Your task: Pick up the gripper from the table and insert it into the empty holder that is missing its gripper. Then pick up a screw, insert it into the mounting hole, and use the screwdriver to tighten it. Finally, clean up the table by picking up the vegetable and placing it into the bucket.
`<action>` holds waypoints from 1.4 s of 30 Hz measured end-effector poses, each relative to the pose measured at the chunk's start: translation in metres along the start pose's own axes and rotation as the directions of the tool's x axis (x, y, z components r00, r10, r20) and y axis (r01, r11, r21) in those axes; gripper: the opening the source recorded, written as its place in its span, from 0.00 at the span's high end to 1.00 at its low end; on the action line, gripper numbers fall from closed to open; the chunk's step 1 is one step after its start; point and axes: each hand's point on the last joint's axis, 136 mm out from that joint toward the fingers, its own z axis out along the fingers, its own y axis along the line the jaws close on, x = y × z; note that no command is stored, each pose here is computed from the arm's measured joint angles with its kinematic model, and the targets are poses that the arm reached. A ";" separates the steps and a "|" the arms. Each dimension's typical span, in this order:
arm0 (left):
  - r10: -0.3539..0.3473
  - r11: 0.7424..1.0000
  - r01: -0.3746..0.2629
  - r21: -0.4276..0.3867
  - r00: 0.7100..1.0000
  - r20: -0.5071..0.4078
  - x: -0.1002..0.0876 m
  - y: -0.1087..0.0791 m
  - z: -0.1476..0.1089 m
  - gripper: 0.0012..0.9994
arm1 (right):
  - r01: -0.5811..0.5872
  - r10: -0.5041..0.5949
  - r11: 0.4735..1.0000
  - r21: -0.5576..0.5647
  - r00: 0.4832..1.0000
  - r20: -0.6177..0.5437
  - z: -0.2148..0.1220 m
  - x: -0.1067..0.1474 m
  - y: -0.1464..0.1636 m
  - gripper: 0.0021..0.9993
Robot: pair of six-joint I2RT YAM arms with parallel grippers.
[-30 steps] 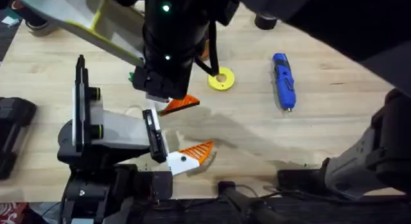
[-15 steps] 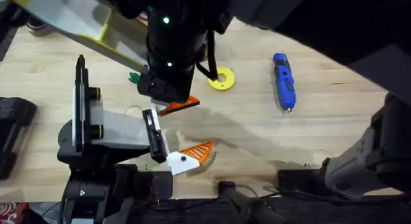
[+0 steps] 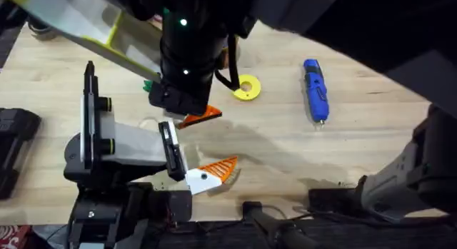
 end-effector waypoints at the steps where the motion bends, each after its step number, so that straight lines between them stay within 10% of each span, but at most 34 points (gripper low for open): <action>1: 0.000 1.000 0.000 0.000 1.000 0.000 0.000 0.000 0.000 0.01 | 0.000 0.000 1.000 -0.001 1.000 0.000 0.000 0.000 0.000 1.00; 42: 0.000 1.000 0.000 0.000 1.000 0.000 0.000 0.000 0.000 0.01 | -0.015 0.015 1.000 -0.008 1.000 0.006 0.000 -0.001 0.001 1.00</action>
